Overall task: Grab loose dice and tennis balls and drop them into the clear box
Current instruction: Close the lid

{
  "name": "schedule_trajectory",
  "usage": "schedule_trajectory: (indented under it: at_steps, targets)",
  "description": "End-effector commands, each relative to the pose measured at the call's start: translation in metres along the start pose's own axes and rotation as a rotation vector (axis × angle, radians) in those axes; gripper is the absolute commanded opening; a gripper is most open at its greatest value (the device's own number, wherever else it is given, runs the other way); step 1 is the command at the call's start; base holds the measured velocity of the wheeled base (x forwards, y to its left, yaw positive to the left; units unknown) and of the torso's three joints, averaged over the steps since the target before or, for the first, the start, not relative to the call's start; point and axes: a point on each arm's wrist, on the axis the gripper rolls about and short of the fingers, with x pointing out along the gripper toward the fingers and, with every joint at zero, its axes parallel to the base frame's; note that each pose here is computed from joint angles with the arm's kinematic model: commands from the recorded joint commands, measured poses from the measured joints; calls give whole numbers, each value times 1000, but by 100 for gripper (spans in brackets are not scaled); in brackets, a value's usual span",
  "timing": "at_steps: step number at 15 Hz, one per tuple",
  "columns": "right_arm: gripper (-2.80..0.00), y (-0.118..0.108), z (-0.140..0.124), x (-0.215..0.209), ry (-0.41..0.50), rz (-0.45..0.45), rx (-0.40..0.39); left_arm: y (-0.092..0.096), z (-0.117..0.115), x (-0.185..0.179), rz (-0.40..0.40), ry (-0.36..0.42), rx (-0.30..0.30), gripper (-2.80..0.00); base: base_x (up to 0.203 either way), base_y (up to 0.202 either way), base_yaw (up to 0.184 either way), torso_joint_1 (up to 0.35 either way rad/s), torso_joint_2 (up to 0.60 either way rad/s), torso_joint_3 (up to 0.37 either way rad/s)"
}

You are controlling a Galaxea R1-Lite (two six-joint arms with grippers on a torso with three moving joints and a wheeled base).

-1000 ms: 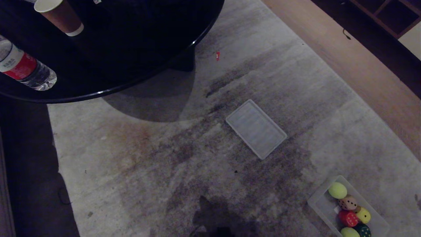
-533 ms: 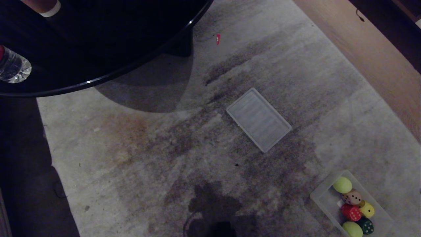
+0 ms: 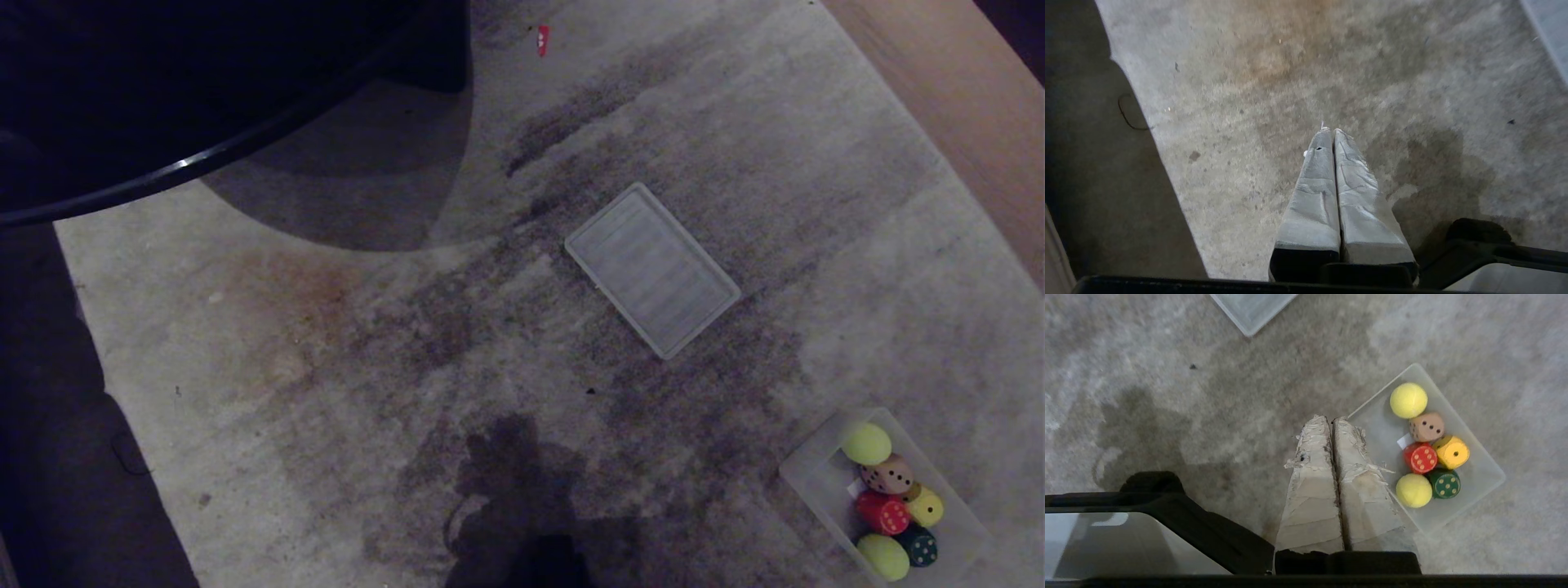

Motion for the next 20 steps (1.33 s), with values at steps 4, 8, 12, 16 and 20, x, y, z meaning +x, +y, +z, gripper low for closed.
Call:
schedule_trajectory:
  at_steps: [4, 8, 12, 16, 20]
  targets:
    - [-280, 0, 0, 0, 1, 1, 1, 0, 0, 0, 1, 3, -2, -280, 0, 0, 0, 4, 0, -194]
    - [-280, 0, 0, 0, 1, 1, 1, 0, 0, 0, 1, 3, -2, -280, 0, 0, 0, 4, 2, -200]
    - [-280, 0, 0, 0, 1, -1, -1, 0, 0, 0, 1, 3, 1, -280, 0, 0, 0, 3, 6, -202]
    - [-280, 0, 0, 0, 2, 1, -9, 0, -1, 0, -1, 5, 0, -280, 0, 0, 0, 1, 4, -183]
    - [-280, 0, 29, 1, 26, -13, 13, 0, 0, 0, 1, 3, -5, -280, 0, 0, 0, 3, 5, -34]
